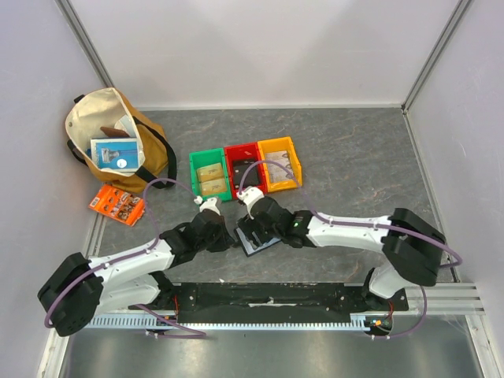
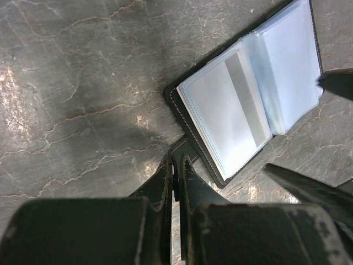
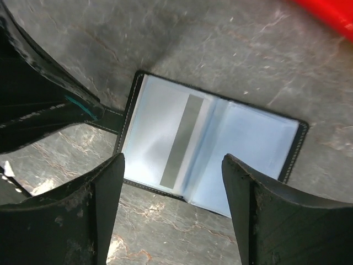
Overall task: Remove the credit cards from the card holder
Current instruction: Remove the credit card from the card holder.
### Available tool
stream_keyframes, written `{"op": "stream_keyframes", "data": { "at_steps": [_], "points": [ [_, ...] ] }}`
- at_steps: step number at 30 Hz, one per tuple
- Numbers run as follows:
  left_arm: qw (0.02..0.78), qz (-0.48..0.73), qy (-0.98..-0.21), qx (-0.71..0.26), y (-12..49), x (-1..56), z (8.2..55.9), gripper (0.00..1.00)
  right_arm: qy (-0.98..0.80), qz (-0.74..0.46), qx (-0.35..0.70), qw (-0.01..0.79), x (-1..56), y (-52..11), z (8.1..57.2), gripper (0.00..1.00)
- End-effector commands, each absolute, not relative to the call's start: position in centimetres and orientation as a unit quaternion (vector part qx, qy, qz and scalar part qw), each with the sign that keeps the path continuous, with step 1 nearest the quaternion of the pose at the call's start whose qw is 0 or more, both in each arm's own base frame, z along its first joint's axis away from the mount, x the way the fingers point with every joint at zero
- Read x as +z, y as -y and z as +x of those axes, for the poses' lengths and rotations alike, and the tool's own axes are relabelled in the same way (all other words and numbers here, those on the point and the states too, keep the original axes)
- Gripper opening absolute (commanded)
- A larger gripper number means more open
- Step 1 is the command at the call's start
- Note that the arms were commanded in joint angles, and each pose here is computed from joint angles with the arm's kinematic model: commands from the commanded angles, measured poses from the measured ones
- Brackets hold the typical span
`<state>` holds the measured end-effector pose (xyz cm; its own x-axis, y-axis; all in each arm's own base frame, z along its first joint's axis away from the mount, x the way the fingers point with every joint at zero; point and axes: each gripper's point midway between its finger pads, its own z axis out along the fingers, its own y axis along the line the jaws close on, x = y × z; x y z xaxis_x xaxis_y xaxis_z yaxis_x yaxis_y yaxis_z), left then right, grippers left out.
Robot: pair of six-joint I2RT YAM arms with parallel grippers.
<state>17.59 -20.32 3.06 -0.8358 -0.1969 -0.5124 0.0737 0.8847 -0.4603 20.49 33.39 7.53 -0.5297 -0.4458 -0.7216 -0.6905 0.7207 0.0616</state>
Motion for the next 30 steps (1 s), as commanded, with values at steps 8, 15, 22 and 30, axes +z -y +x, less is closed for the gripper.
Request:
{"op": "stream_keyframes", "data": {
  "at_steps": [8,15,22,30],
  "points": [
    [0.274,-0.056,-0.925,-0.258,20.3,2.5,16.7,0.02,-0.855,-0.362,0.144,0.342,4.4,-36.1,19.9,0.80],
    [0.274,-0.053,-0.925,-0.259,20.3,2.5,16.6,0.02,-0.865,-0.350,0.100,0.347,3.3,-34.8,20.5,0.80],
    [0.274,-0.053,-0.927,-0.251,19.8,2.2,16.3,0.02,-0.864,-0.331,0.082,0.372,5.3,-33.2,21.2,0.71],
    [0.272,-0.050,-0.929,-0.245,19.4,2.0,16.1,0.02,-0.863,-0.307,0.088,0.391,7.9,-31.9,22.3,0.69]
  ]
}}
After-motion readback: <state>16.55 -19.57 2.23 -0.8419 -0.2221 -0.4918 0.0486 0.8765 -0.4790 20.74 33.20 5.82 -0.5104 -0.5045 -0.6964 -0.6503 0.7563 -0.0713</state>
